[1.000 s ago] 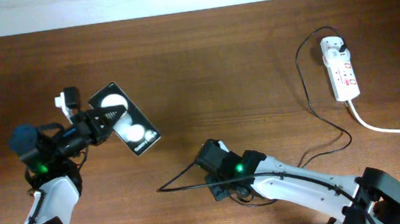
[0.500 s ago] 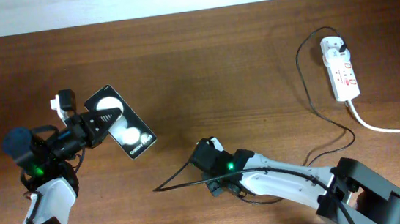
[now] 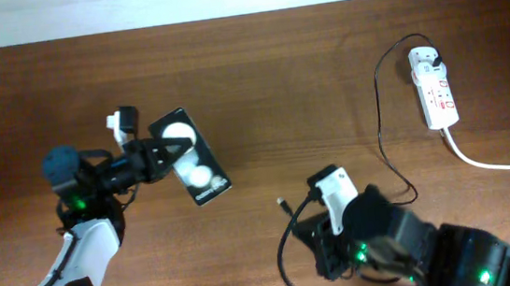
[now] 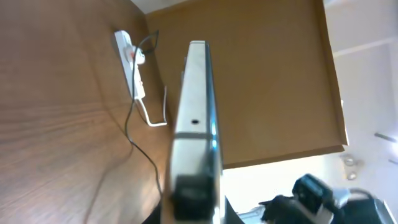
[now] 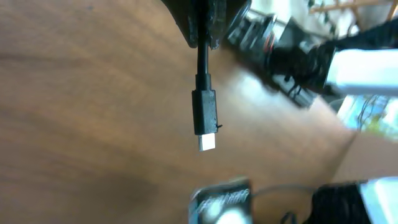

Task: Plug charger to phone and switch on socket
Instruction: 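Carry the cable plug toward the phone's bottom port, then align the USB-C plug under the phone's charging port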

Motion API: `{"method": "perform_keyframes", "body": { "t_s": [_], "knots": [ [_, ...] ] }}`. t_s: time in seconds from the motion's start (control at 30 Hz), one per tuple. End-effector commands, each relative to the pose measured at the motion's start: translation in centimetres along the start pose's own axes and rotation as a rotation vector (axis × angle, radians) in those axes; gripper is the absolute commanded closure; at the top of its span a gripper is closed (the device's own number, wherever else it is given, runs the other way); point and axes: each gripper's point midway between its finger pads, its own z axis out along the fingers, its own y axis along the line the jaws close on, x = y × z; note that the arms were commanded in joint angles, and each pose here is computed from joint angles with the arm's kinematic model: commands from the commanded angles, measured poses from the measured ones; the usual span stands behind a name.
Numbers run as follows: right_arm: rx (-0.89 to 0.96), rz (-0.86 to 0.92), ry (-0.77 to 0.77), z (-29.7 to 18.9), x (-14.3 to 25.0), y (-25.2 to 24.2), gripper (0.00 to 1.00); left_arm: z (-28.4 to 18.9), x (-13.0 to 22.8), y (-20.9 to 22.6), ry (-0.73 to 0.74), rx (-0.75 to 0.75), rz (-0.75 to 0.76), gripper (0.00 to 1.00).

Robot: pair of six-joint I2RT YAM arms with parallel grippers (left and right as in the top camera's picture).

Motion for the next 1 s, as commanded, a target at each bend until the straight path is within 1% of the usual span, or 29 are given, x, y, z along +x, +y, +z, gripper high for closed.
{"method": "perform_keyframes", "body": {
  "t_s": [0.0,0.07,0.17,0.27,0.37,0.4,0.47,0.57,0.7,0.87,0.9,0.97],
  "knots": [
    [0.063,-0.029,0.034,3.0,2.2,0.3,0.96,2.5,-0.1,-0.5,-0.013,-0.004,-0.026,1.00],
    [0.101,-0.067,0.026,4.8,2.2,0.8,0.96,3.3,0.5,-0.6,0.009,0.002,-0.041,1.00],
    [0.094,-0.068,0.013,8.2,1.5,2.0,0.96,3.3,0.7,-0.7,0.021,0.006,-0.043,1.00],
    [0.062,-0.059,-0.035,9.4,0.2,3.2,0.96,3.3,0.6,-0.7,0.020,0.006,-0.043,1.00],
    [0.086,-0.051,-0.074,9.3,-0.5,2.8,0.96,3.3,0.9,-0.9,0.035,0.012,-0.034,1.00],
    [0.087,-0.006,-0.077,9.3,-0.6,2.6,0.96,3.3,1.1,-1.2,0.048,0.022,-0.011,1.00],
    [0.085,0.072,-0.072,9.4,-0.9,2.2,0.96,3.2,1.4,-2.2,0.074,0.046,0.068,1.00],
    [0.060,0.099,-0.032,9.5,-0.8,1.9,0.96,3.2,1.8,-2.3,0.097,0.052,0.069,1.00],
    [0.049,0.101,0.008,9.5,-0.1,2.0,0.96,3.2,1.7,-2.2,0.093,0.046,-0.023,1.00],
    [0.073,0.119,0.025,9.3,0.4,1.4,0.96,3.2,1.7,-2.2,0.098,0.045,-0.053,1.00],
    [0.071,0.121,0.023,9.1,0.4,1.4,0.96,3.2,1.7,-2.2,0.098,0.045,-0.053,1.00],
    [0.058,0.124,-0.042,7.2,-0.7,1.4,0.96,3.2,1.8,-2.2,0.099,0.046,-0.053,1.00]
  ]
}}
